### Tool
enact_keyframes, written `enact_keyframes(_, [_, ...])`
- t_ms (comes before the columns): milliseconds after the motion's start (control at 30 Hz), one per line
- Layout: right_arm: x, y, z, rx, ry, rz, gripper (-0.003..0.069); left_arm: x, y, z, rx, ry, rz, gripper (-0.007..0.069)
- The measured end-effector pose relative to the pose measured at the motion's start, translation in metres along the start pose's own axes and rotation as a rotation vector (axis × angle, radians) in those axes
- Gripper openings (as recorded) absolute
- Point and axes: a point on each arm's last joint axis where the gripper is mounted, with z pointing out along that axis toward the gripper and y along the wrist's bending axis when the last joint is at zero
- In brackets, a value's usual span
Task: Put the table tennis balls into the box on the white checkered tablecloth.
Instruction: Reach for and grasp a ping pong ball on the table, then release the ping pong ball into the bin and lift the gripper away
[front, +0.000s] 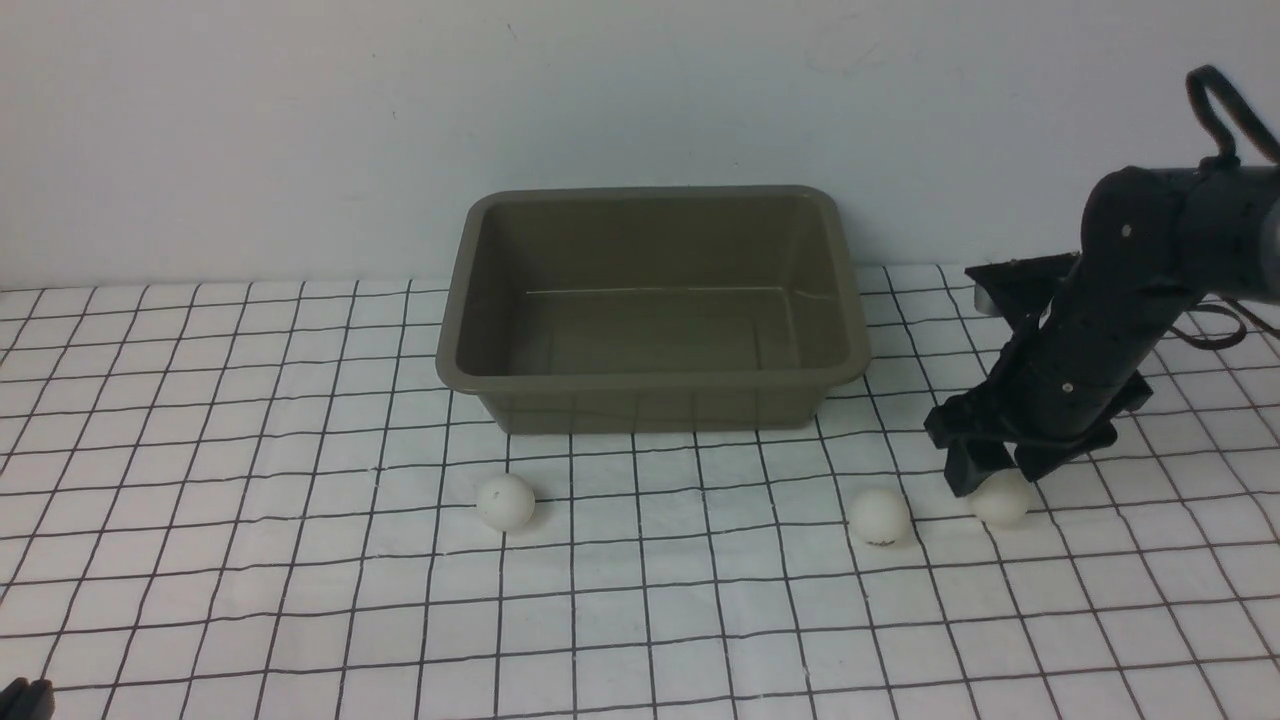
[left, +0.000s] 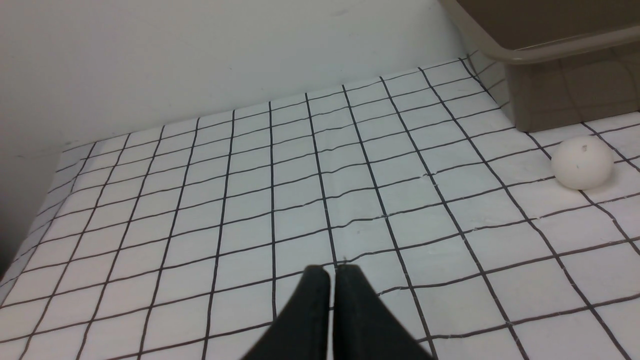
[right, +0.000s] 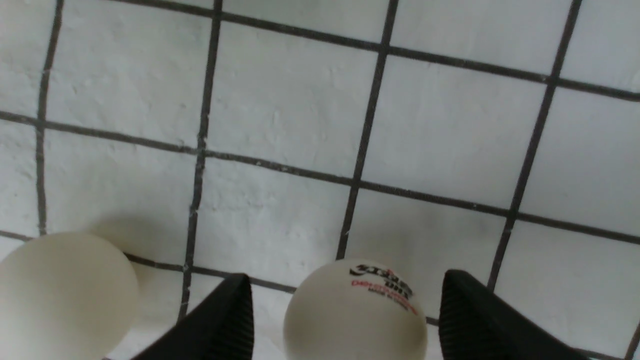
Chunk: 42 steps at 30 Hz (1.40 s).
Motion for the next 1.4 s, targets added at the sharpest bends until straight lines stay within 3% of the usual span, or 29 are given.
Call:
enact_keyframes(433, [0.0,-0.004,0.021,0.018,0.043,0.005,0.0446,0.0,0.0,0.0,0.0,0.0,0.0,-0.0004])
enact_keyframes(600, [0.0,-0.006,0.021,0.043,0.049,0.021,0.0372,0.0,0.0,0.0,0.0,0.0,0.0,-0.0004])
enact_keyframes(1000, [-0.047,-0.008,-0.051,0.087,-0.019,0.011,0.0357,0.0,0.0,0.0,0.0,0.0,0.0,-0.0004])
enact_keyframes(1200, [-0.079,0.004,-0.107,0.002,-0.227,0.025,0.0357,0.0,0.0,0.0,0.0,0.0,0.0,-0.0004])
enact_keyframes(1400, [-0.092,0.046,-0.123,-0.109,-0.318,-0.092,0.0357,0.0,0.0,0.0,0.0,0.0,0.0,-0.0004])
